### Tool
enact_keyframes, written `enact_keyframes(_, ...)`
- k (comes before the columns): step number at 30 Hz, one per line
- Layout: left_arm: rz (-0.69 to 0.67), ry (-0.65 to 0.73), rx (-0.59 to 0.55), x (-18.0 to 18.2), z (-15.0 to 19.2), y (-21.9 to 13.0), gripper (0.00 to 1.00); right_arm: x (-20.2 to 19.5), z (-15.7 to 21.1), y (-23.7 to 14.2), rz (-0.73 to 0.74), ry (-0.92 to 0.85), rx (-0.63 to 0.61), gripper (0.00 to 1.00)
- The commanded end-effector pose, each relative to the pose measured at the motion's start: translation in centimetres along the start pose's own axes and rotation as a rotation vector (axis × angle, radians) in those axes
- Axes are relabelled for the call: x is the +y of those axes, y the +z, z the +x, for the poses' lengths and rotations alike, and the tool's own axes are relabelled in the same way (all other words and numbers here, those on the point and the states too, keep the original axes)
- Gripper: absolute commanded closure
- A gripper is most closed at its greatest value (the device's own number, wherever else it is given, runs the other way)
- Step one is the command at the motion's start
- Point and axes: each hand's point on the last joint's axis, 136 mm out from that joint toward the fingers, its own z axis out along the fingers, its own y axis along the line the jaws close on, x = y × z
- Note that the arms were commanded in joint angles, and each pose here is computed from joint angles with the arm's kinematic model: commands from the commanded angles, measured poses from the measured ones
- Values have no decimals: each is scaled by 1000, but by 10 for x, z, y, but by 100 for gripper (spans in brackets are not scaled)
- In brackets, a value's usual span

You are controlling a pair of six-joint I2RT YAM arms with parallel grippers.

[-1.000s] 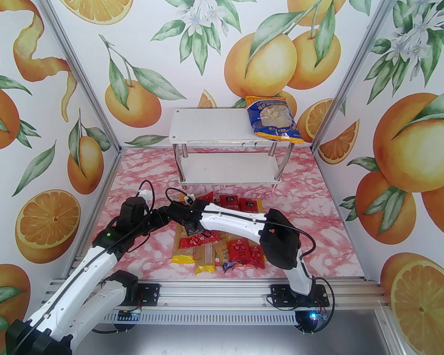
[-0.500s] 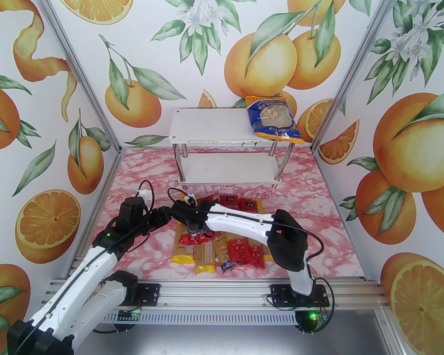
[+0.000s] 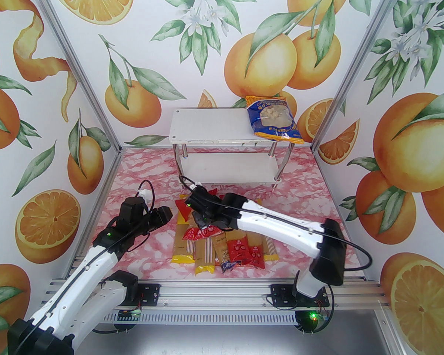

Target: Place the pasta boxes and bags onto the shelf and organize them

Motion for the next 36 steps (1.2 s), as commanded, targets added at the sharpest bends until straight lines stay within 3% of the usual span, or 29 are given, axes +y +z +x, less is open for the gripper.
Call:
enact_keyframes(1,-4,28,-34,-3,-11,-1,60,-6,-52,-60,-33,27,-213,100)
enact_keyframes(12,-4,29,-22,-6,-14,4,61,-53,-130,-198,-52,56,-546,100)
enact_keyframes(22,10,22,-26,-15,-22,4,63,-103,-220,-275,25,81,-847,100)
enact_keyframes(30,9,19,-17,-17,-23,6,63,-156,-288,-276,142,136,-978,100)
enact_keyframes(36,3,16,-17,-17,-25,7,63,-192,-318,-248,85,191,-1012,100)
